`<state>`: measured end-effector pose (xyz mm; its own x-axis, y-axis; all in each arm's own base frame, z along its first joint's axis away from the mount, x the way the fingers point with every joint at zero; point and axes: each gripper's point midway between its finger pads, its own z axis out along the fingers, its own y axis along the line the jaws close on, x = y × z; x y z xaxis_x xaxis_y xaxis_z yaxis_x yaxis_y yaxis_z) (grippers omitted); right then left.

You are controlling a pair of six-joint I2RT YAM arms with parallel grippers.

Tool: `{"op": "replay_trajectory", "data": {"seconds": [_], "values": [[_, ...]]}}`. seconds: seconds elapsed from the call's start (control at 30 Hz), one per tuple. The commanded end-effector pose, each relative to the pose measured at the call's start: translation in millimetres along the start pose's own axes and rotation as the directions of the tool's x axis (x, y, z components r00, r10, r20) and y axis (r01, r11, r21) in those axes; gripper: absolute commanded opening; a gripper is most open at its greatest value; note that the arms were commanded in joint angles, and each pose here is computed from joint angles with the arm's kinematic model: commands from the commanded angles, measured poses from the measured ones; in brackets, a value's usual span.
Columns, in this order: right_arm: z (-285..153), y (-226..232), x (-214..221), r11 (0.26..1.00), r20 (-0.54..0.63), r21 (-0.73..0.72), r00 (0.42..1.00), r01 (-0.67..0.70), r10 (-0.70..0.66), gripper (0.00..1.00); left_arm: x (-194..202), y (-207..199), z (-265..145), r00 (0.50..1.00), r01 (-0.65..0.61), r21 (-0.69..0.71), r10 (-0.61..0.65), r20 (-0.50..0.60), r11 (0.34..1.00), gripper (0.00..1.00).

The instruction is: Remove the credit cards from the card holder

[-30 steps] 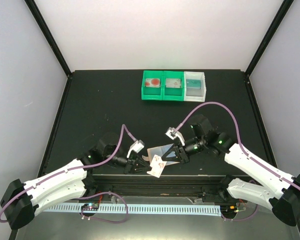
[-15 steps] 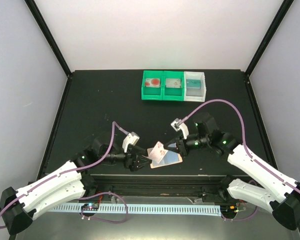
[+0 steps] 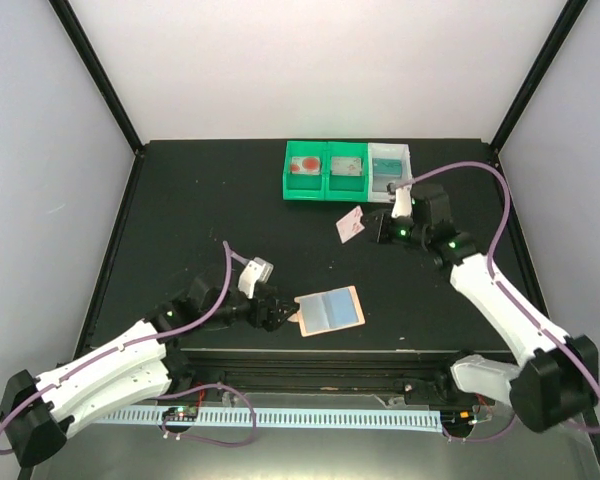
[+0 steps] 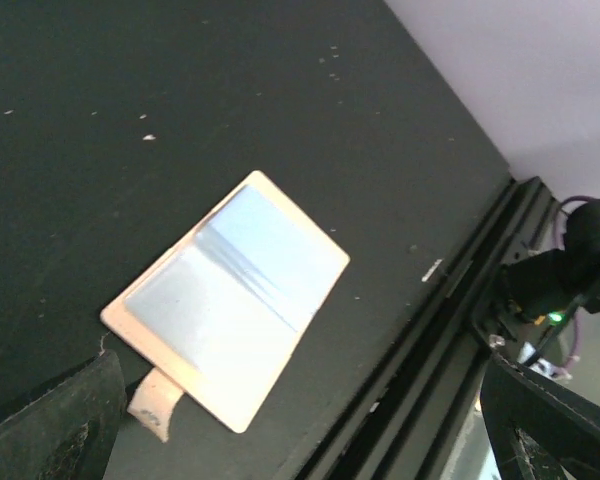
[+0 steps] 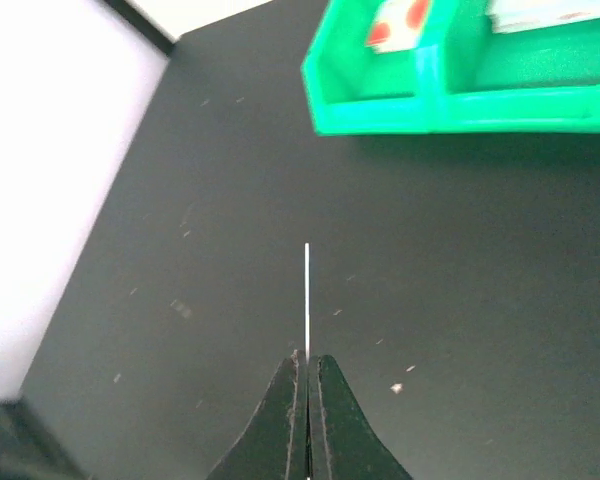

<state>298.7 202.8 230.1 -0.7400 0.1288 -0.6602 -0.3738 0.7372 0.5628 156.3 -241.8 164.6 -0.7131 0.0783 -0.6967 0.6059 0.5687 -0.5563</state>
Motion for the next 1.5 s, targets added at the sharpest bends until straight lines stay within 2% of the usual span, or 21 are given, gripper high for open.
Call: {"op": "replay_trajectory", "data": {"seconds": [0.0, 0.17, 0.4, 0.57, 0.77, 0.97, 1.2, 1.47], "values": [[16.9, -31.2, -49.3, 0.993, 0.128, 0.103, 0.991, -0.058, 0.044, 0.01, -3.0, 23.0, 7.1, 0.999, 0.04, -0.094, -0.037, 0.038, 0.995, 0.99], [46.8, -59.5, -81.5, 0.983, 0.164, 0.156, 0.984, -0.092, 0.066, 0.01, 8.0, 36.2, 22.0, 0.995, 0.1, -0.1, -0.099, 0.008, 0.99, 0.99], [86.2, -90.4, -129.8, 0.965, 0.238, 0.235, 0.97, -0.113, 0.055, 0.01, 24.2, 52.1, 44.1, 0.975, 0.163, -0.149, -0.182, -0.125, 0.975, 0.99], [116.4, -106.1, -159.9, 0.964, 0.261, 0.232, 0.963, -0.128, 0.065, 0.01, 30.7, 55.4, 53.4, 0.966, 0.199, -0.122, -0.216, -0.145, 0.972, 0.99], [147.2, -125.9, -182.5, 0.966, 0.276, 0.212, 0.957, -0.149, 0.088, 0.01, 20.9, 68.8, 53.1, 0.971, 0.203, -0.177, -0.221, -0.086, 0.963, 0.99], [184.3, -151.8, -191.6, 0.964, 0.242, 0.201, 0.962, -0.175, 0.124, 0.01, 10.7, 93.3, 40.7, 0.964, 0.256, -0.271, -0.265, 0.003, 0.928, 0.99], [224.6, -171.9, -189.9, 0.963, 0.223, 0.165, 0.959, -0.212, 0.173, 0.01, 14.2, 81.5, 46.1, 0.967, 0.237, -0.097, -0.244, -0.07, 0.967, 0.99], [247.5, -191.7, -176.9, 0.955, 0.215, 0.169, 0.954, -0.245, 0.207, 0.01, 10.9, 79.0, 48.8, 0.976, 0.191, -0.076, -0.197, -0.091, 0.979, 0.99]]}}
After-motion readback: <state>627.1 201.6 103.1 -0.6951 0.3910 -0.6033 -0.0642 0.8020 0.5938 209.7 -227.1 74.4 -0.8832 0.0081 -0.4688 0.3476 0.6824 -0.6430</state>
